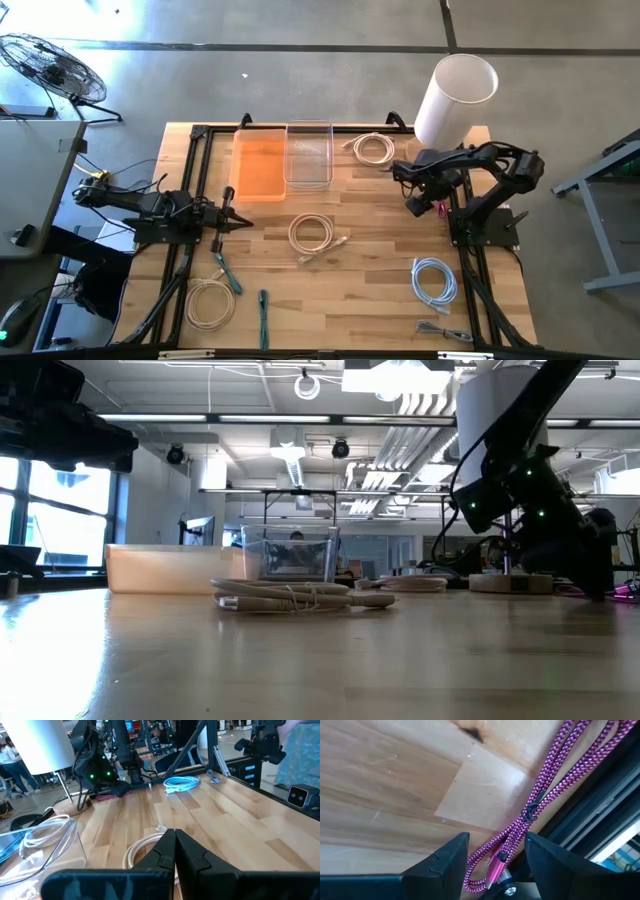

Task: Pick & Place USB Port
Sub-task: Put the pink and black charger cable into the orange bin

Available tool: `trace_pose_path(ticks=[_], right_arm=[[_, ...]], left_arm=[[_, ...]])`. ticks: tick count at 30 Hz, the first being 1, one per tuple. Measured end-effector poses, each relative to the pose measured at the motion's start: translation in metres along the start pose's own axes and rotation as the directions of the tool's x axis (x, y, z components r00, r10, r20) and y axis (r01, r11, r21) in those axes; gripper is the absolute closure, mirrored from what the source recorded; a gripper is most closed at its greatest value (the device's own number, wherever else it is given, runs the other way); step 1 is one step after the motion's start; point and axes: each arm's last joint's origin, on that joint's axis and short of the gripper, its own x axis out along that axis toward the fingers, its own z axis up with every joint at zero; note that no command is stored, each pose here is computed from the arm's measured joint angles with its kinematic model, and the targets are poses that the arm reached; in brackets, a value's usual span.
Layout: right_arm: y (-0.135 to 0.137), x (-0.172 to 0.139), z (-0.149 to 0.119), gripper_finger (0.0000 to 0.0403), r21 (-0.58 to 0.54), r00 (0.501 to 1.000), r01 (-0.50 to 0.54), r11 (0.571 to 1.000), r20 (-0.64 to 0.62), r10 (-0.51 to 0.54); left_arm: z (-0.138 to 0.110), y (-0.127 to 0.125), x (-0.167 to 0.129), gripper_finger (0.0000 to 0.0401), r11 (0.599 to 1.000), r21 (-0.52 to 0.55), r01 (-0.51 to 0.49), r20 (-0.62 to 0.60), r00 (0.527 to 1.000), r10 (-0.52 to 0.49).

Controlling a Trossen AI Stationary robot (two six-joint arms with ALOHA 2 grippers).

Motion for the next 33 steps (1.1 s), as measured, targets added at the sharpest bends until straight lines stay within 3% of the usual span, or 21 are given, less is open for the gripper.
trace_pose_path(ticks=[20, 27, 33], right_arm=[[-0.019, 0.009, 0.011, 0.0215, 0.071, 0.987, -0.147, 0.987, -0.054, 0.151], [-0.013, 0.008, 0.01, 0.0219, 0.004, 0.987, -0.154, 0.988, -0.046, 0.154], [-0.004, 0.006, 0.006, 0.0266, -0.064, 0.989, -0.144, 0.988, -0.031, 0.142]], left_arm=[[0.0, -0.001, 0.0, 0.0401, 0.999, -0.022, 0.049, 0.002, 0.999, -0.049], [0.0, -0.002, 0.0, 0.0401, 0.998, -0.024, 0.051, 0.001, 0.999, -0.051], [0.0, -0.002, 0.0, 0.0401, 0.998, -0.024, 0.051, 0.001, 0.999, -0.051]])
